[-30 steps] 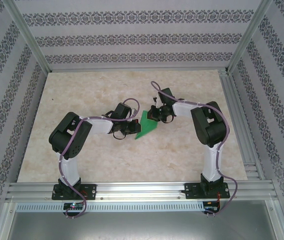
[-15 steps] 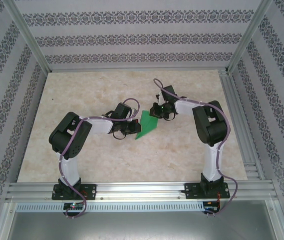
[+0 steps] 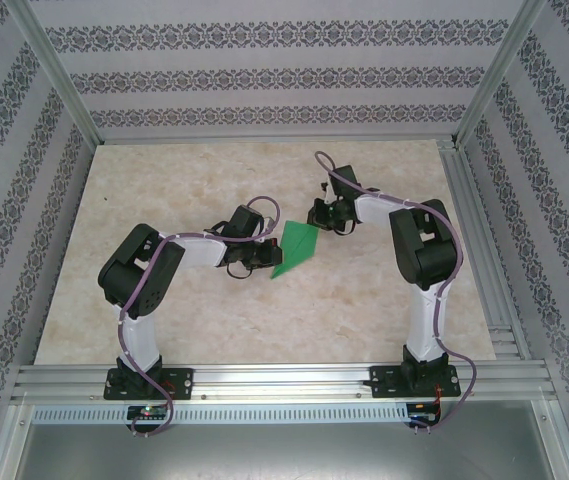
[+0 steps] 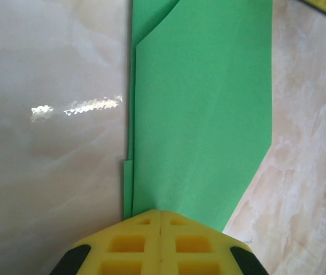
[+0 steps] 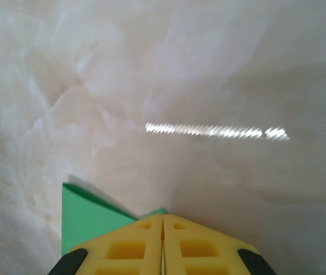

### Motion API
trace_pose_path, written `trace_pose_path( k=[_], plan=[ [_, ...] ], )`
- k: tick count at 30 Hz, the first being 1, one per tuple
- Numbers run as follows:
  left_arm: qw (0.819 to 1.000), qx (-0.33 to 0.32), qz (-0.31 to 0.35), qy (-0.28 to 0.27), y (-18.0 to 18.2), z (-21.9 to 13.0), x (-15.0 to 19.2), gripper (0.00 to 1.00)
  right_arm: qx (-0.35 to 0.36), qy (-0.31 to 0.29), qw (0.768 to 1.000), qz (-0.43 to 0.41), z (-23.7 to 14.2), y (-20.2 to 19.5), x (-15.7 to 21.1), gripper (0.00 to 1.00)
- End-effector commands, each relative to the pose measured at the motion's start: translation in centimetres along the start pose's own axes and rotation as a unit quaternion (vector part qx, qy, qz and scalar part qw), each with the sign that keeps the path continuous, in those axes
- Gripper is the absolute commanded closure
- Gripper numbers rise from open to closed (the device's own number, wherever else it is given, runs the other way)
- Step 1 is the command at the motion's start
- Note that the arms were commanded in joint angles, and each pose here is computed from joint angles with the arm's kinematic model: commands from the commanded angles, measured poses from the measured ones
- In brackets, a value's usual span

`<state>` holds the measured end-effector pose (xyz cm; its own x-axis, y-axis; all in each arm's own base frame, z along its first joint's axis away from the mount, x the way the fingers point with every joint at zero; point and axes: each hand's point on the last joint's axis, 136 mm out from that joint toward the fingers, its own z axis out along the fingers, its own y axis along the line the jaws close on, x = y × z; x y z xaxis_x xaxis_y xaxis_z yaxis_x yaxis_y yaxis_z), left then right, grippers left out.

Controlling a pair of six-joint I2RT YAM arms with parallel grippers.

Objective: Fold a paper plane with a square sheet of paper (pick it up from the middle)
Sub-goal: Fourth fold the wing at the center of the table.

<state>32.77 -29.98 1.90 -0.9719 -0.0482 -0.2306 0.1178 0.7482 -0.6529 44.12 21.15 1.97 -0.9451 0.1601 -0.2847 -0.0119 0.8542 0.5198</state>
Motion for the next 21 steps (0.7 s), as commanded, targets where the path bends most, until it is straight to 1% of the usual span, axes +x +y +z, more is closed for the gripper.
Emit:
trace_pose_path(
  k=[1, 6, 10, 15, 21],
  plan=[
    [0.994, -0.078, -0.027, 0.066, 4.6, 1.1, 4.2, 0.99, 0.029, -0.047, 0.998, -0.011, -1.5, -0.6, -2.7, 0.90],
    [0.995, -0.076, -0.026, 0.064, 4.4, 1.1, 4.0, 0.98, 0.000, -0.070, 0.997, -0.029, -4.0, 2.0, -2.4, 0.89],
    [0.995, -0.075, -0.025, 0.065, 4.3, 1.1, 3.9, 0.99, -0.020, -0.069, 0.997, -0.041, -5.1, 3.7, -0.7, 0.89],
    [0.995, -0.074, -0.025, 0.064, 4.2, 1.1, 3.8, 0.99, -0.051, -0.028, 0.997, -0.051, -4.2, 6.0, 3.2, 0.89],
    [0.995, -0.074, -0.025, 0.063, 4.2, 1.1, 3.8, 0.99, -0.098, 0.022, 0.994, -0.032, -2.4, 7.6, 7.3, 0.88]
  ],
)
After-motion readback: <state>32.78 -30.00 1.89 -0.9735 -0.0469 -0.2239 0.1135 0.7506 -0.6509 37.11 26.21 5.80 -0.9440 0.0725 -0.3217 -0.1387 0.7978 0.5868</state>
